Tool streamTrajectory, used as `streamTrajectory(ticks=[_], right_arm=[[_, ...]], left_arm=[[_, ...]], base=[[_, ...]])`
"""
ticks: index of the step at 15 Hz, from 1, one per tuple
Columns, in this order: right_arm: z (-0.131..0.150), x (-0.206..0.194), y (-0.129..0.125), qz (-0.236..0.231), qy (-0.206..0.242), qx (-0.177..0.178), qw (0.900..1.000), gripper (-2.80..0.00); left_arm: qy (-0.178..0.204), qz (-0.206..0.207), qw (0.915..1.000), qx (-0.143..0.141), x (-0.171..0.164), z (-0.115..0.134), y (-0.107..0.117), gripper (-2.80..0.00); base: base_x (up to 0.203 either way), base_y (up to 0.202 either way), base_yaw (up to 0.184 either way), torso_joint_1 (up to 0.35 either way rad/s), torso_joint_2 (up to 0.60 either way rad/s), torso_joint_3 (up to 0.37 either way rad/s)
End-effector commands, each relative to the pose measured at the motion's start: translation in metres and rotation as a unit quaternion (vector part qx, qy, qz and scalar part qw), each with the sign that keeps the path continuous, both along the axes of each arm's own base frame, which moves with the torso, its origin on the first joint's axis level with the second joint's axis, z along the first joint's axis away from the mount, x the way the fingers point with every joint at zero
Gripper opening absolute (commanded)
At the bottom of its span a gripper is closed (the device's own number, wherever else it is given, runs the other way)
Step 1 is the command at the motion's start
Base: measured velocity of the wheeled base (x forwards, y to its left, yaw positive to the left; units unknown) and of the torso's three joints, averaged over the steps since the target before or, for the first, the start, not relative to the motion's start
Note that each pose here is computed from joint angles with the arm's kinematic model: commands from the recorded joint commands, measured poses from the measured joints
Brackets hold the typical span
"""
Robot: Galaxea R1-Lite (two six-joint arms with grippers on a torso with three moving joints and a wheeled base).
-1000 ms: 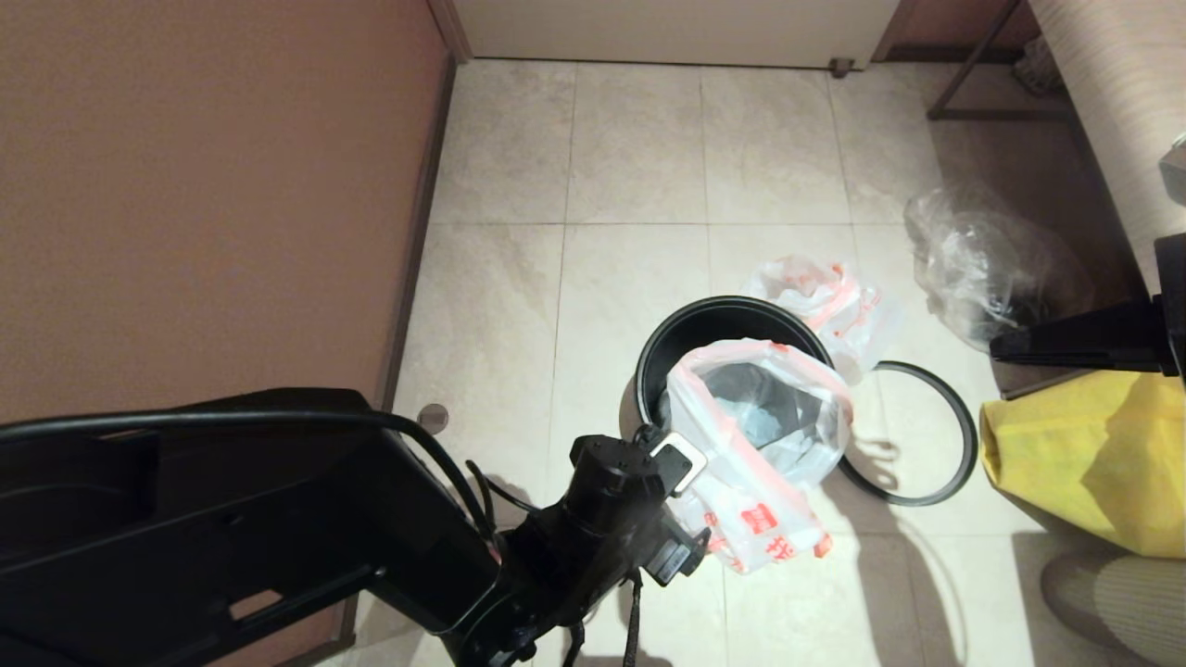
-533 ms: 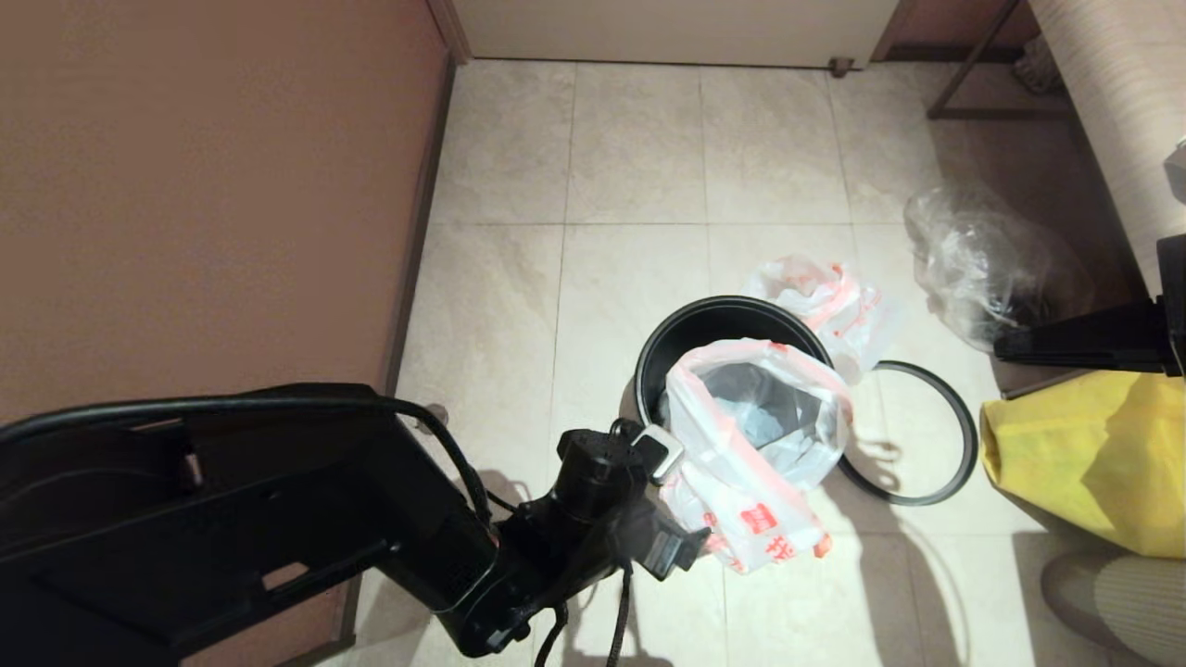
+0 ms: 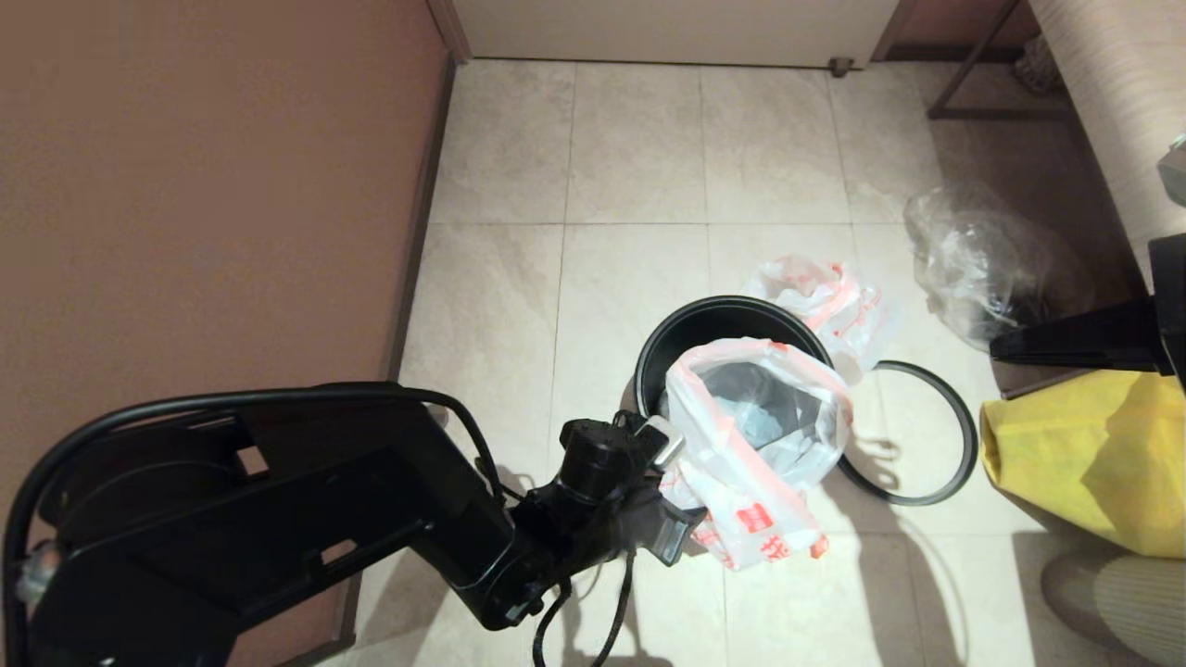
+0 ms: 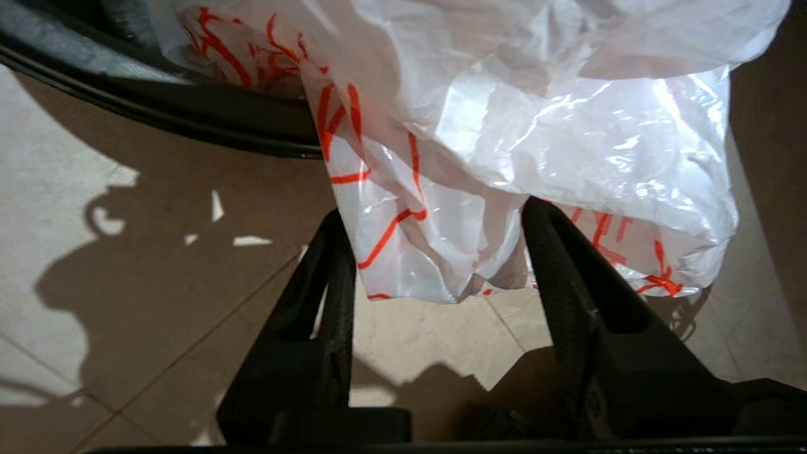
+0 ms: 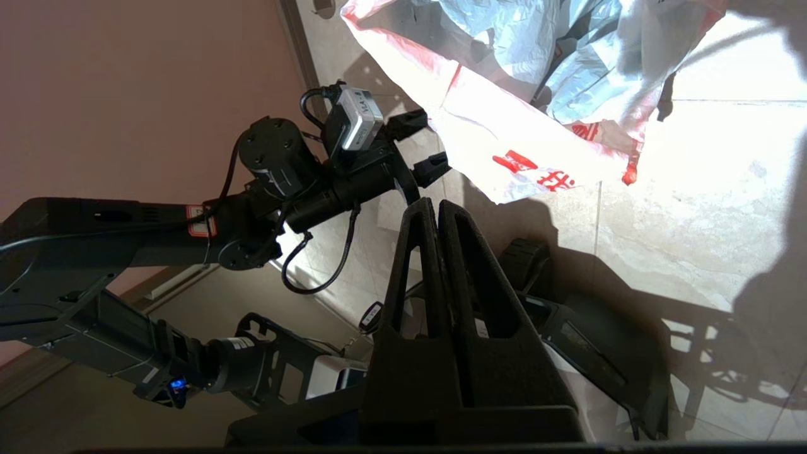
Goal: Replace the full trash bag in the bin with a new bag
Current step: Put the new garbage bag on the trash can
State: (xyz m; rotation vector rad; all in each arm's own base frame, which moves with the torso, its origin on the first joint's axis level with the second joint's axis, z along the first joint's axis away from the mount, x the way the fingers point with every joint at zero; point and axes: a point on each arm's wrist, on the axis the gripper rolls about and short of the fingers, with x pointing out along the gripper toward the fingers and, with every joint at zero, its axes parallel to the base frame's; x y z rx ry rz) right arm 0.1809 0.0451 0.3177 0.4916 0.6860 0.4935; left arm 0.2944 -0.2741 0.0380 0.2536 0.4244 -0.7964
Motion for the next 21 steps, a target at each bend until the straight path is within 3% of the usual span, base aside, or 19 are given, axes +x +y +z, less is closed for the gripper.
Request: streamTrajectory(ticks=[1,6,10,13,15,21], right_arm=[[0.000,0.001,0.001,0.002,0.003,0.001,1.000,-2.80],[0.000,-0.003,-0.001,-0.002,0.004,-0.001,1.000,-2.80],[0.001,-0.005,-0.001,-0.006,0.005,-0.004,1.000,-2.80],[0.002,-0.007,0.000,-0.003,0.003,-0.003,1.000,-2.80],[0.002,-0.007,0.000,-0.003,0.003,-0.003,1.000,-2.80],[0.001,-0.006,0.000,0.000,0.002,-0.003,1.000,-2.80]], left_arm=[[0.003,-0.005,1.0000,-0.002,-0.002,-0.002,-0.002,-2.80],[0.010,-0.008,0.9999,-0.009,-0.012,0.004,-0.002,-2.80],[-0.030,-0.015,0.9986,-0.041,-0.026,0.048,0.002,-2.80],[-0.074,0.006,0.9945,-0.074,-0.014,0.077,-0.007,-2.80],[-0.093,0.036,0.9922,-0.076,0.005,0.074,-0.018,-2.80],[-0.149,0.120,0.9804,-0.047,0.076,0.042,-0.047,-2.80]], base=[[0.000,0.000,0.000,0.000,0.00,0.000],[0.000,0.000,0.000,0.000,0.00,0.000],[0.000,0.000,0.000,0.000,0.00,0.000],[0.000,0.000,0.000,0.000,0.00,0.000],[0.000,0.000,0.000,0.000,0.00,0.000],[0.000,0.000,0.000,0.000,0.00,0.000]])
